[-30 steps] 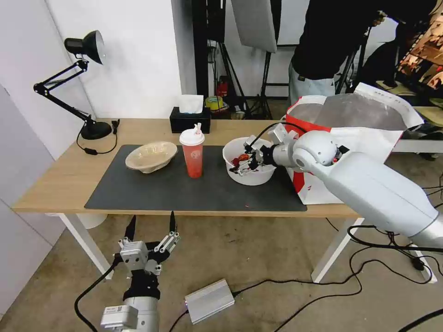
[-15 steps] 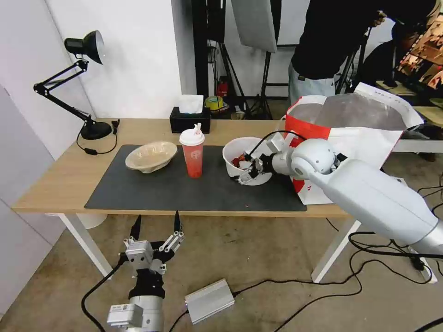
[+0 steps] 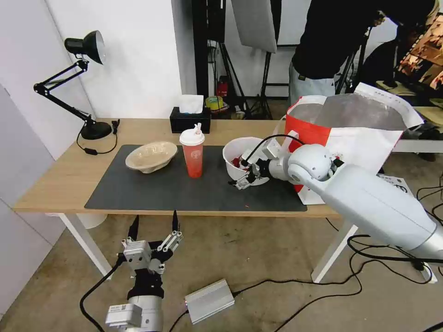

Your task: Pick up the trash from the table and place it into the takeout bag.

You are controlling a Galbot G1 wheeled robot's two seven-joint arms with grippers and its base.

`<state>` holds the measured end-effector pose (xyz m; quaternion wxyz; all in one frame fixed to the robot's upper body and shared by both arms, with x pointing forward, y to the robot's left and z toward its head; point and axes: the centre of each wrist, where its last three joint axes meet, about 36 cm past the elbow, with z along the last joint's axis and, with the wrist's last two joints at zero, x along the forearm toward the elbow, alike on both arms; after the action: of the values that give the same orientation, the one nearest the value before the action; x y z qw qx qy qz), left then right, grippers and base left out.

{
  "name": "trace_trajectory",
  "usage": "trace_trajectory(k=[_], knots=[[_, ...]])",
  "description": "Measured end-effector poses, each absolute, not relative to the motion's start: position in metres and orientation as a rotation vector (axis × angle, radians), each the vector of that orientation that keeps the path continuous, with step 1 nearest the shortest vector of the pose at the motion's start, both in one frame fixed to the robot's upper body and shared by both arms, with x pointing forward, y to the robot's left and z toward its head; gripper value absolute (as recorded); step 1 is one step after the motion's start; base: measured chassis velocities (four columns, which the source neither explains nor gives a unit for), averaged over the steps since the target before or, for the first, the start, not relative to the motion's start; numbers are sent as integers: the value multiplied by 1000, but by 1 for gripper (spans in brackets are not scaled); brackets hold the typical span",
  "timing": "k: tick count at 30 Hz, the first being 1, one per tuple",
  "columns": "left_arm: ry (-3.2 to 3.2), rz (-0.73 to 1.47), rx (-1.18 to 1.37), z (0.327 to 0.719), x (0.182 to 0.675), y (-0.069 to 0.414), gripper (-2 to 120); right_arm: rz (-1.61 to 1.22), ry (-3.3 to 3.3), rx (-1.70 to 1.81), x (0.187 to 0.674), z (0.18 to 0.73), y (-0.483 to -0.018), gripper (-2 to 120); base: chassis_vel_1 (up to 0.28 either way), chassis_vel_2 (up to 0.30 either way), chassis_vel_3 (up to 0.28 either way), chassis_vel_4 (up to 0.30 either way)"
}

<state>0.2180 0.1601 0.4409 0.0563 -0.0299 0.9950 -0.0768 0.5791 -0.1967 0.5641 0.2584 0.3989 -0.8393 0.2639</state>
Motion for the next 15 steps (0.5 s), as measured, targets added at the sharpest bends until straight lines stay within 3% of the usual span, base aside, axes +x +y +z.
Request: trace_trajectory(k=[15], knots=[[3025,-239,-86,441,217,159,100,717,-2295,1053,582,553,-191,100,0,0,0,0]])
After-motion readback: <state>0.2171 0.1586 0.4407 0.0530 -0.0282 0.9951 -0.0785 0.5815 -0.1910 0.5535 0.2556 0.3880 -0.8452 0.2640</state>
